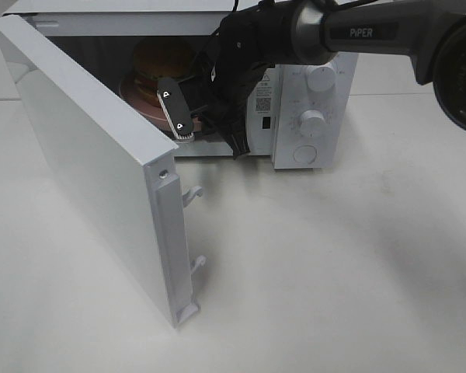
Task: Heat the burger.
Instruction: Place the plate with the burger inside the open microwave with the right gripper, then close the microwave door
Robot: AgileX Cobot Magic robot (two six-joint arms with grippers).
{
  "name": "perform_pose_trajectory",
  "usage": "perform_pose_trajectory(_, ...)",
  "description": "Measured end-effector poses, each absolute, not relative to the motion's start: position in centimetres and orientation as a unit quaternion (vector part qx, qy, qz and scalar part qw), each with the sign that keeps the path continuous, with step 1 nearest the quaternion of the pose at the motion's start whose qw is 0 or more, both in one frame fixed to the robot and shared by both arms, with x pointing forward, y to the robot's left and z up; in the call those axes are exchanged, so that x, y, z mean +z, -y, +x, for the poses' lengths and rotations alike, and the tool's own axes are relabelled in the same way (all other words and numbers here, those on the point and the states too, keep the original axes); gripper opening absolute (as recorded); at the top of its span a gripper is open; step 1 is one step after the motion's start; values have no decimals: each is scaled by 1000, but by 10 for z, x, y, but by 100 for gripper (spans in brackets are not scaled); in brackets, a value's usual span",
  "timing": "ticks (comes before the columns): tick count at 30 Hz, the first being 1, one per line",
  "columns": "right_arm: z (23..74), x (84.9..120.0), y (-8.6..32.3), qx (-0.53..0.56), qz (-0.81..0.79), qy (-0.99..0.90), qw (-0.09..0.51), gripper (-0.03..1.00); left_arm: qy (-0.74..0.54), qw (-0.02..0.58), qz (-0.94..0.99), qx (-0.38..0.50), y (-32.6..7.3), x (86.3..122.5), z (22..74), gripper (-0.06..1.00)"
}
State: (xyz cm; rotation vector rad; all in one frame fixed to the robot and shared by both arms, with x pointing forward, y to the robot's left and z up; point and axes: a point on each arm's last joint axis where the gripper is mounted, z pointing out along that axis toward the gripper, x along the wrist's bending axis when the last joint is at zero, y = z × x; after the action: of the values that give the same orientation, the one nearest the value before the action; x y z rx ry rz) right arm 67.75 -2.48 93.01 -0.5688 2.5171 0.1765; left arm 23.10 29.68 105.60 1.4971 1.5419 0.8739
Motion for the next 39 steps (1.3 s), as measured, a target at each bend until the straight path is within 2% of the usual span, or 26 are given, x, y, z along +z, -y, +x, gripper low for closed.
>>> perform_pose_trajectory(3, 678, 930, 24, 67, -213, -935, 276, 8, -609, 399, 592, 345, -297, 1056, 231, 99)
perform_pose_trajectory(5, 678, 933, 21, 76, -211, -932, 285, 15, -609, 399, 592, 345, -297, 1056, 231, 99)
perform_pose_trajectory(8, 678, 934, 19, 80, -210, -930, 289, 19, -609, 399, 592, 345, -297, 1056, 231, 99)
perform_pose_trajectory(10, 674, 936, 11, 105, -200, -931, 287, 35, -609, 399, 592, 345, -297, 1056, 231, 99)
perform_pose_trajectory(13, 673, 936, 9, 107, -200, -931, 286, 39, -609, 399, 592, 345, -297, 1056, 231, 99)
perform_pose_trajectory(15, 671, 936, 6, 115, -196, -932, 283, 50, -609, 399, 592, 345, -297, 1056, 231, 99)
perform_pose_trajectory(24, 656, 931, 16, 111, -197, -935, 272, 61, -609, 399, 592, 345, -297, 1056, 231, 99)
perform_pose_trajectory(31, 642, 940, 30, 110, -202, -927, 295, 74, -609, 399, 592, 345, -297, 1056, 231, 99)
perform_pose_trajectory(39, 632, 951, 43, 111, -195, -926, 304, 77, -609, 399, 592, 345, -297, 1056, 231, 99)
